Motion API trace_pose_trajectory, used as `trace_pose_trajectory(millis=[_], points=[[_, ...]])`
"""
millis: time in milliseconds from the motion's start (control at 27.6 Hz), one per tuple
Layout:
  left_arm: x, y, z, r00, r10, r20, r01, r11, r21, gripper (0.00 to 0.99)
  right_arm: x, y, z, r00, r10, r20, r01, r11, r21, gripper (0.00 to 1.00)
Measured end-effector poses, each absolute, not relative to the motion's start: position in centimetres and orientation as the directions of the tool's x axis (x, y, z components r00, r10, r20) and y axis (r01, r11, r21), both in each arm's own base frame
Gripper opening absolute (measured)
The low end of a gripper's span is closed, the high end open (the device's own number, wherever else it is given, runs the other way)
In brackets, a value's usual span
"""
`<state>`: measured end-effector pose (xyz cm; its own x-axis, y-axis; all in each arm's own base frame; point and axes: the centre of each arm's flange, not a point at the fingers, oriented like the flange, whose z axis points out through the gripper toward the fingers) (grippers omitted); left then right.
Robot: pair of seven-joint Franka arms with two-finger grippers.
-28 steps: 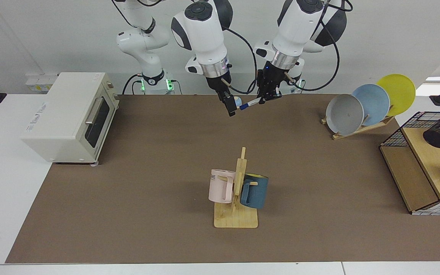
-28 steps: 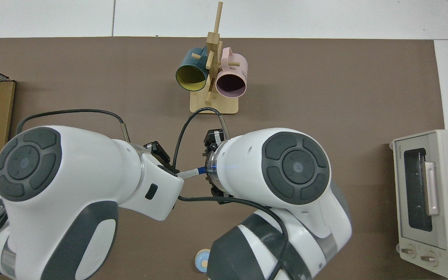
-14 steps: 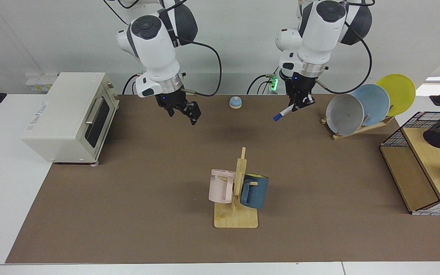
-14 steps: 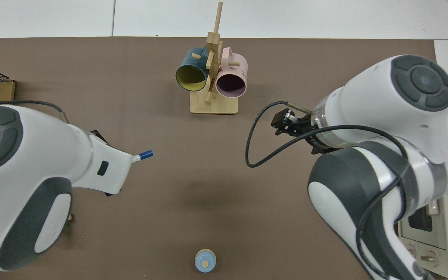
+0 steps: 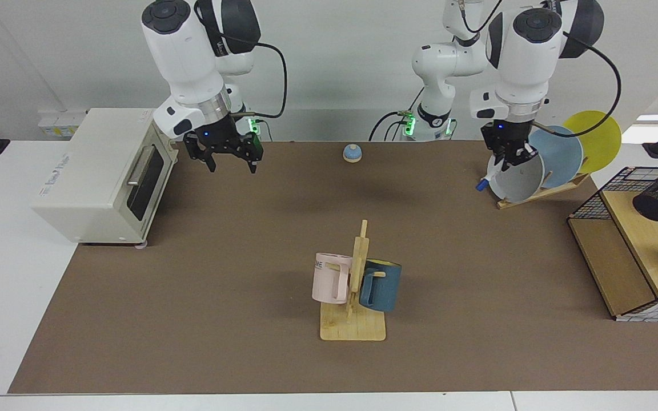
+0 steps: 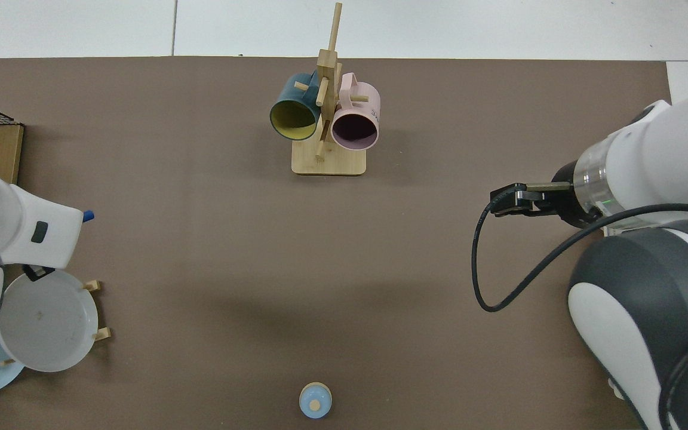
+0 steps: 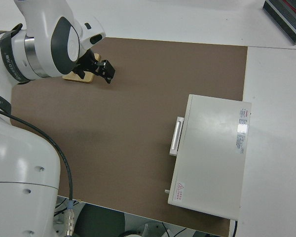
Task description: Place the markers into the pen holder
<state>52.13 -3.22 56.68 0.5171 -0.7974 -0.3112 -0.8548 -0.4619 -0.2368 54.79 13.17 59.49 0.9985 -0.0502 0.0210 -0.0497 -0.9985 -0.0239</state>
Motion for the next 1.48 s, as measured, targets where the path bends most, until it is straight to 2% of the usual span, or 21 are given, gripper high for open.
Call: trace_pose_trajectory(millis=[253,506,687,904,1266,1483], points=[[52.5,-0.5,59.7,0.519,-0.743,-0.422,-0.848,-0.389,-0.359,0.167,54.7,12.4,59.9,0.998,0.056,0.032,0.055,-0.998,0.013,1.0],[52.6,2.7,64.1,0.436,-0.698,-0.567,-0.886,-0.224,-0.406,0.167,55.0,10.7,60.0,0.996,0.079,0.031,0.079,-0.997,0.018,1.0],[52.7,6.8,66.9,0.353,-0.665,-0.658,-0.922,-0.127,-0.367,0.167,55.0,10.3,60.5,0.996,0.084,0.024,0.083,-0.996,0.02,1.0],[53.0,10.3,68.1,0.285,-0.606,-0.743,-0.943,-0.038,-0.331,0.167,54.9,10.1,61.1,0.996,0.081,0.025,0.08,-0.997,0.02,1.0],[53.4,14.6,67.8,0.161,-0.497,-0.853,-0.977,0.043,-0.209,0.167,55.1,8.7,61.2,0.998,0.054,0.025,0.054,-0.998,0.019,1.0],[54.2,17.4,66.0,0.118,-0.465,-0.877,-0.987,0.039,-0.154,0.167,55.1,8.9,61.2,0.998,0.057,0.025,0.056,-0.998,0.019,1.0]])
